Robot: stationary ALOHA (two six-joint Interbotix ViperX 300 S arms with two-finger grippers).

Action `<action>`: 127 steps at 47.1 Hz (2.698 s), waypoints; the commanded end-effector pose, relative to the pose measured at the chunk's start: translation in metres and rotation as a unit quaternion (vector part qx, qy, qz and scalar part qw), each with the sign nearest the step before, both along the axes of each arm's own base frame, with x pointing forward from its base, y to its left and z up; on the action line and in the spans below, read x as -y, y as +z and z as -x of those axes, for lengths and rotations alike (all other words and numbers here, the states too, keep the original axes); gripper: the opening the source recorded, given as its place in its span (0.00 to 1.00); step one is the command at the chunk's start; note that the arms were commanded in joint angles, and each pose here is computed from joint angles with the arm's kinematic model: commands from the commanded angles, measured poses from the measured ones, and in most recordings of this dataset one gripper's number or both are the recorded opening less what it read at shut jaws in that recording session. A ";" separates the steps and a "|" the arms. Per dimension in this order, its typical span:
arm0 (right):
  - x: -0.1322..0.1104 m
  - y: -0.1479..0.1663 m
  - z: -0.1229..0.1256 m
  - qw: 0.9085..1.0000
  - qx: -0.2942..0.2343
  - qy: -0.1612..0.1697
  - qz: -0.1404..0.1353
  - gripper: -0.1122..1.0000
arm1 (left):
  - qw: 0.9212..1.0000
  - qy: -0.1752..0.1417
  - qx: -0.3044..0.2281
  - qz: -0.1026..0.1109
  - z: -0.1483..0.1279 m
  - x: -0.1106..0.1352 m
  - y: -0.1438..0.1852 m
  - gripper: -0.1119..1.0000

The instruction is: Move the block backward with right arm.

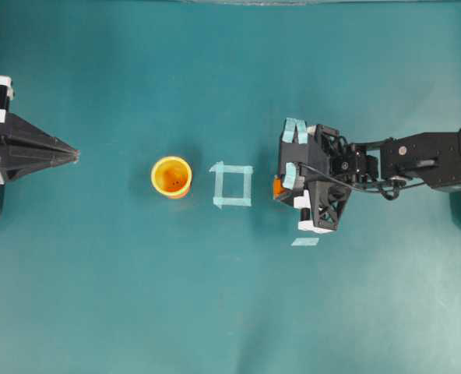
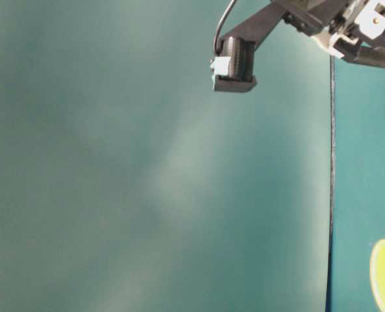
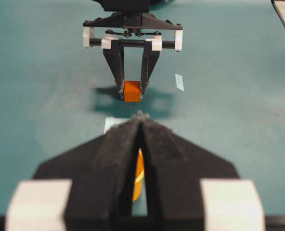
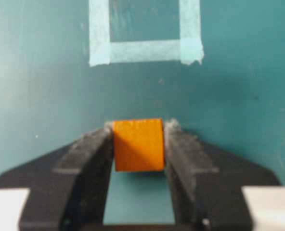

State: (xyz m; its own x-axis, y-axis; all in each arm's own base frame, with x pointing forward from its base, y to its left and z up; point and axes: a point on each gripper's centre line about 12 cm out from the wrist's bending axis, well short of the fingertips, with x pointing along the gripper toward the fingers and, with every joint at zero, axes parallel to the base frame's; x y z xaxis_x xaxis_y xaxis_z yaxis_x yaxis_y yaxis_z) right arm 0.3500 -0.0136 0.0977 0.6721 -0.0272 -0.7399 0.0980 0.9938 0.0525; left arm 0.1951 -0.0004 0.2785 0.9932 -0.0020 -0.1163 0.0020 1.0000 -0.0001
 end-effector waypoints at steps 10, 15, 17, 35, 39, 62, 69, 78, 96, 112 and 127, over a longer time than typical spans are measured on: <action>0.000 0.050 -0.015 1.000 -0.018 0.002 -0.002 0.46 | 1.000 0.000 0.016 0.002 -0.002 0.000 0.013 0.10; 0.001 0.064 -0.016 0.999 -0.036 0.003 -0.002 0.46 | 1.000 0.000 0.016 0.002 -0.002 0.000 0.013 0.10; 0.002 0.069 -0.017 0.999 -0.039 0.002 -0.002 0.46 | 1.000 0.000 0.016 0.001 -0.002 0.000 0.013 0.10; 0.012 0.112 -0.024 1.000 -0.021 -0.010 -0.001 0.46 | 1.000 0.000 0.017 0.001 -0.002 0.000 0.013 0.10; 0.020 0.116 -0.024 1.000 -0.015 -0.021 0.000 0.46 | 1.000 0.000 0.016 0.001 -0.002 0.000 0.013 0.10; 0.098 0.130 -0.014 0.994 0.000 -0.104 0.034 0.46 | 1.000 0.000 0.019 0.002 -0.001 0.000 0.014 0.10; 0.119 0.133 -0.009 0.991 0.002 -0.127 0.044 0.46 | 1.000 0.000 0.021 0.001 -0.001 0.000 0.015 0.10; 0.143 0.137 -0.002 0.986 0.005 -0.156 0.050 0.46 | 1.000 0.000 0.021 0.002 0.001 0.000 0.017 0.10; 0.179 0.144 0.005 0.978 0.022 -0.202 0.055 0.46 | 1.000 0.000 0.016 0.002 0.004 0.000 0.018 0.10; 0.186 0.146 0.001 0.976 0.025 -0.209 0.054 0.46 | 1.000 0.000 0.017 0.002 0.004 0.000 0.018 0.10; 0.187 0.146 0.002 0.976 0.024 -0.210 0.055 0.46 | 1.000 0.000 0.016 0.002 0.004 0.000 0.018 0.10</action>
State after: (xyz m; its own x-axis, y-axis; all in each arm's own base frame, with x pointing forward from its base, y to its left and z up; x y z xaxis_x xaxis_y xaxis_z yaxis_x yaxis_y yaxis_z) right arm 0.3455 -0.1979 0.2285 0.5915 -0.3672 -0.7178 0.4951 0.8681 -0.0361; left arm 0.1892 -0.0003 0.2835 0.9932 -0.0015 -0.1163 0.0012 1.0000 -0.0030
